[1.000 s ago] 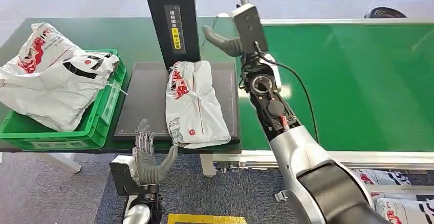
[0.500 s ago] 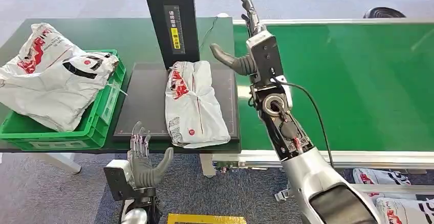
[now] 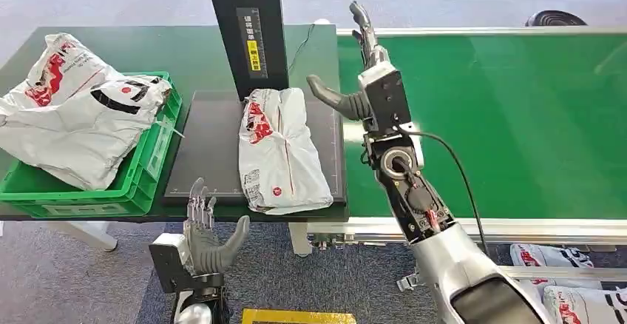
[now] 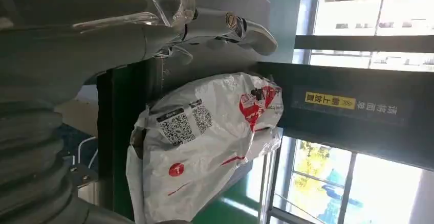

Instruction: Moved the parcel from conveyor to table for the left to box.

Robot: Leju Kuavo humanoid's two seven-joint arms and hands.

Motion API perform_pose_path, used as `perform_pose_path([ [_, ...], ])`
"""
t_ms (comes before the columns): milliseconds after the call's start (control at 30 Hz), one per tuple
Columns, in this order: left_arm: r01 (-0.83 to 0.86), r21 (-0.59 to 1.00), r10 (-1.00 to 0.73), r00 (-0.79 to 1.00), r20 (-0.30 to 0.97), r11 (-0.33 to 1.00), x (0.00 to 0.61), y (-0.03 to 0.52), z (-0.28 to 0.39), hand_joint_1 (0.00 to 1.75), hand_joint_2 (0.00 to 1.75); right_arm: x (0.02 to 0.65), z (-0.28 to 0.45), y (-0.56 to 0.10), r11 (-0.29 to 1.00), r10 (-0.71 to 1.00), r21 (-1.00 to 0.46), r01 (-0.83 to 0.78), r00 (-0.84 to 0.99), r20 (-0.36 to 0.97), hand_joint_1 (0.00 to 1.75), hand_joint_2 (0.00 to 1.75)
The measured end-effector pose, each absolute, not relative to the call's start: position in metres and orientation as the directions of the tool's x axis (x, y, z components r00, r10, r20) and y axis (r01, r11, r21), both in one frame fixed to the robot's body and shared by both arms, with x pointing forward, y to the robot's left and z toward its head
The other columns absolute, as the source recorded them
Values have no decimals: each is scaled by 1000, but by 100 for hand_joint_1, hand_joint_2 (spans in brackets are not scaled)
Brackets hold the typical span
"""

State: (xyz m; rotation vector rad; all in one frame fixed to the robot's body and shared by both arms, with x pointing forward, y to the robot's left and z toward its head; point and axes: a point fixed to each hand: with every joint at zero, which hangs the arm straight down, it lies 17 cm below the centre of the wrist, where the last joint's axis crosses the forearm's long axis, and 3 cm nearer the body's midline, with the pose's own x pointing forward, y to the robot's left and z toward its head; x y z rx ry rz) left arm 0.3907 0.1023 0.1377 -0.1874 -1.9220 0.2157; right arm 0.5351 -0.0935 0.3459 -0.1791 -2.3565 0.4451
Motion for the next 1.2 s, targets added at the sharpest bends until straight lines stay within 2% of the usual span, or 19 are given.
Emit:
perform_pose_path([
  [233,1,-231,215,-364,906,973,387,111,140,0,175,496,280,-76,941,187,-332,-60,-727,661,0,175],
  [367,-28,-232,206,-360,910,972,379,119,138,0,175,456,219,-53,954,140,-277,-117,-642,754,0,175],
  [533,-17,-234,214,-343,914,972,372,118,133,0,175,410,175,-50,933,257,-356,-55,-590,765,0,175],
  [867,41,-211,211,-371,904,977,382,107,145,0,175,383,159,-67,936,284,-352,-20,-550,785,0,175],
  [1033,11,-133,123,-450,885,991,389,119,167,0,175,382,164,-71,941,278,-339,-10,-549,788,0,175],
  [1200,-11,-122,101,-487,867,992,394,131,183,0,175,383,166,-75,944,278,-330,3,-544,791,0,175],
])
